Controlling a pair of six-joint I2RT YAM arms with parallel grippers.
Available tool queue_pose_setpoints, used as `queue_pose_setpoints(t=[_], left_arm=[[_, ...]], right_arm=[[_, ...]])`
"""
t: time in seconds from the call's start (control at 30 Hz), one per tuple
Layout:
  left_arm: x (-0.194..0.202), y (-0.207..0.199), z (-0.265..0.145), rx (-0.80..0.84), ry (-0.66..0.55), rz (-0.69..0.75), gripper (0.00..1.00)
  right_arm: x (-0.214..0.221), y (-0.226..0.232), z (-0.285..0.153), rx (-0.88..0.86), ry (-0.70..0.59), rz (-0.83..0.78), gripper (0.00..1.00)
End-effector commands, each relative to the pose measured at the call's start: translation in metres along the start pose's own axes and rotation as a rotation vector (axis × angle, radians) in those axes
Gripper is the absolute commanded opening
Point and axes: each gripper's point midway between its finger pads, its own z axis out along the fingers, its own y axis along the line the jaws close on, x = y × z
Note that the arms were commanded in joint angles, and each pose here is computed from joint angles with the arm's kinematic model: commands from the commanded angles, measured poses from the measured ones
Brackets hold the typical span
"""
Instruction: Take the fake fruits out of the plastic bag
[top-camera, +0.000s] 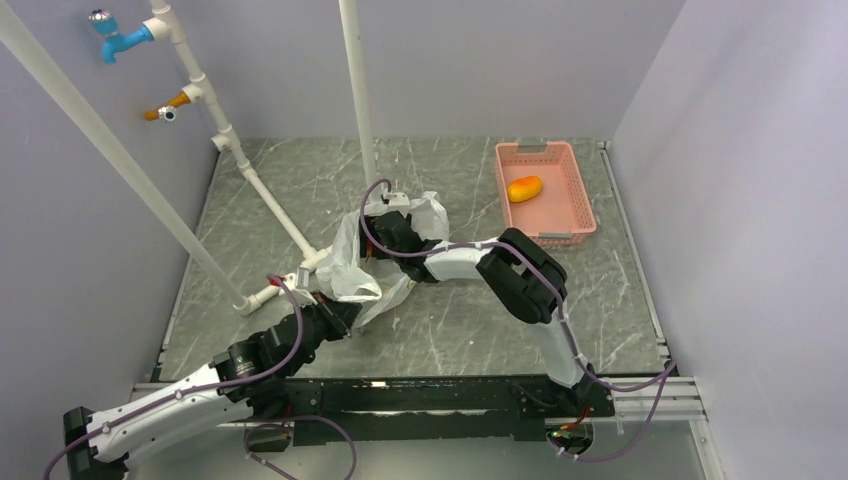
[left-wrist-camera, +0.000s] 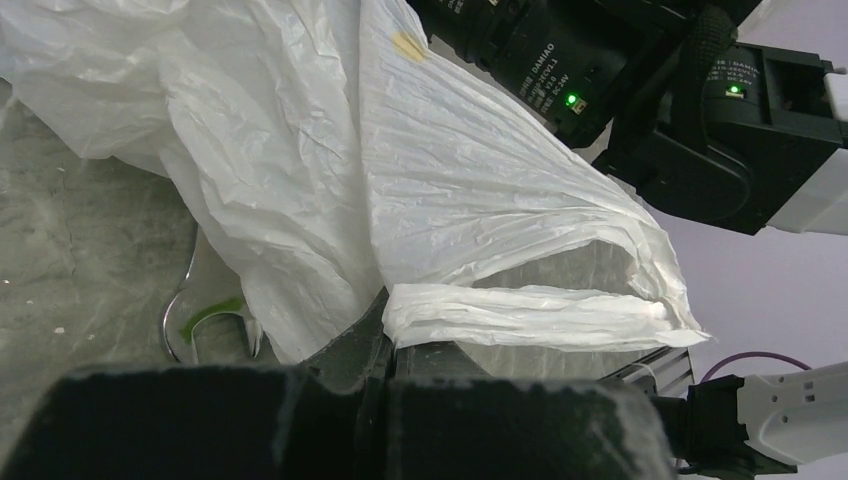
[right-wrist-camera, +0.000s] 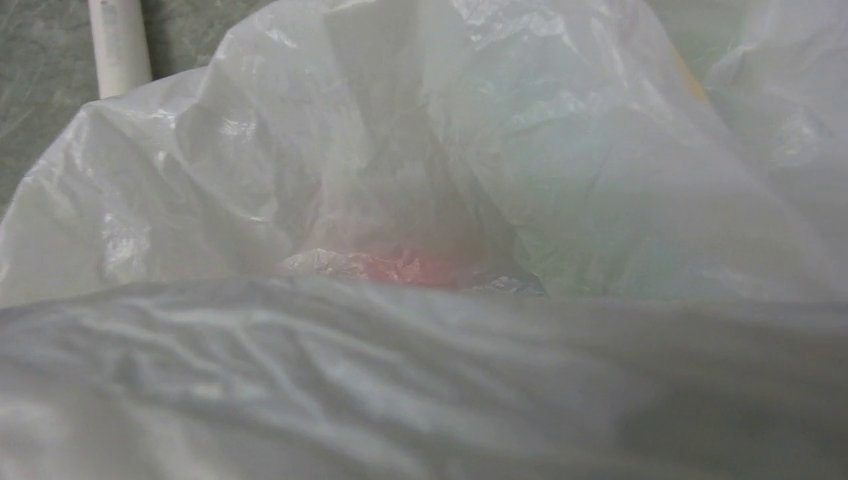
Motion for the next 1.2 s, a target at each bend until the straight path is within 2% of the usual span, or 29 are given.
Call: queue_pose_setpoints(t=[0.0,0.07,0.17,0.3,0.43,0.53,0.7,0.83,0.93,1.17], left_arm=[[-0.009,-0.012,-0.005,0.024,-0.011,-0.021,0.00],[-0.010,-0.012,-0.006,0.025,-0.014,-0.022,0.00],[-0.012,-0.011,-0.007,0.023,-0.018,-0.022,0.00],[-0.015,-0.012,-0.009,0.018,-0.022,-0.019,0.00],[-0.020,-0.011,-0.010,0.019,-0.042,-0.022,0.00],[-0.024,-0.014,-0.012,0.025,-0.055,-0.023,0.00],[-0.027,-0.015,-0.012,0.026,-0.064,-0.019,0.00],[-0.026,-0.016,-0.011,0.030,-0.065,-0.025,0.00],[-0.024,-0.016,-0.011,0.030,-0.058,-0.025,0.00],[-0.026,-0.016,-0.011,0.029,-0.065,-0.023,0.00]], right_arm=[[-0.019,-0.004,0.011,0.037,-0.056,0.019,0.80],[-0.014,-0.005,0.012,0.033,-0.043,0.005,0.71],[-0.017,-0.002,0.001,0.004,-0.042,-0.018,0.46],[-0.029,0.017,-0.030,-0.117,-0.046,-0.066,0.42],[-0.027,0.044,-0.066,-0.318,0.045,-0.123,0.25],[-0.018,0.055,-0.096,-0.443,0.106,-0.143,0.18],[0.006,0.059,-0.135,-0.584,0.172,-0.161,0.00],[0.021,0.059,-0.158,-0.654,0.221,-0.173,0.00],[-0.007,0.051,-0.182,-0.615,0.107,-0.211,0.00],[-0.127,0.021,-0.241,-0.364,-0.317,-0.258,0.00]])
